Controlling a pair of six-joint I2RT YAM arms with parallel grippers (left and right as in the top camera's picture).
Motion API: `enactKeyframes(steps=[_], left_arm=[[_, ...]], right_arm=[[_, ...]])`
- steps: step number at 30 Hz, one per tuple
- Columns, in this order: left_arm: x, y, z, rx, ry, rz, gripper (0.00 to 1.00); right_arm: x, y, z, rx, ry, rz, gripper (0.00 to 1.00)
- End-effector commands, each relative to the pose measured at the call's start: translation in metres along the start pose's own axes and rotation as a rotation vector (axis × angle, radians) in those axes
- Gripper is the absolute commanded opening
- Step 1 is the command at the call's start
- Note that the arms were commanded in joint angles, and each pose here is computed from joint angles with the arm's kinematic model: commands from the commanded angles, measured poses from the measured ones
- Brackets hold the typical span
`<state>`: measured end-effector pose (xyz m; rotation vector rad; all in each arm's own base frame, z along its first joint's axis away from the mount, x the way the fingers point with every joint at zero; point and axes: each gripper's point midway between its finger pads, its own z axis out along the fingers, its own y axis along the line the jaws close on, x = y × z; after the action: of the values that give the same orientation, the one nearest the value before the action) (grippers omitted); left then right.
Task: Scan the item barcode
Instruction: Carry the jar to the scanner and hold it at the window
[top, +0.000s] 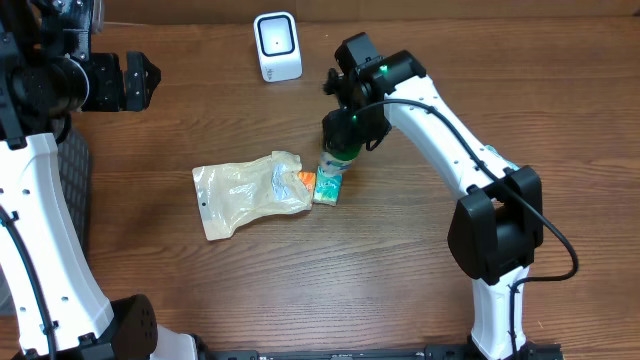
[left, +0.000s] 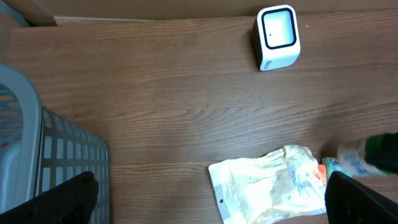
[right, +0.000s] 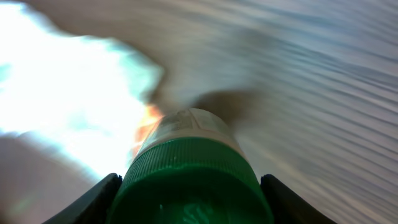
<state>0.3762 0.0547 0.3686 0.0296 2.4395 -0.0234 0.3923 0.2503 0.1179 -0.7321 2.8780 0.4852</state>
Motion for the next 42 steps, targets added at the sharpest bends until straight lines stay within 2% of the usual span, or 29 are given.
enactKeyframes(steps=[1, 13, 18, 24, 29, 42], left_arm=[[-0.001, -0.001, -0.003, 0.008, -0.009, 0.013, 1.00], [-0.001, -0.001, -0.003, 0.008, -0.009, 0.013, 1.00], [-0.001, -0.001, -0.003, 0.008, -0.009, 0.013, 1.00], [-0.001, -0.001, -0.003, 0.008, -0.009, 0.013, 1.00], [-0.001, -0.001, -0.003, 0.008, -0.009, 0.013, 0.99], [-0.001, -0.001, -0.003, 0.008, -0.009, 0.013, 1.00]], right_arm=[[-0.016, 0.076, -0.085, -0.306, -0.208, -0.308, 0.35], [-0.011, 0.133, -0.194, -0.535, -0.468, -0.489, 0.37], [-0.010, 0.130, -0.222, -0.657, -0.534, -0.492, 0.37], [-0.016, 0.100, -0.268, -0.841, -0.621, -0.380, 0.37], [-0.016, 0.084, -0.278, -0.865, -0.631, -0.322, 0.36], [-0.016, 0.083, -0.277, -0.857, -0.627, -0.314, 0.35]])
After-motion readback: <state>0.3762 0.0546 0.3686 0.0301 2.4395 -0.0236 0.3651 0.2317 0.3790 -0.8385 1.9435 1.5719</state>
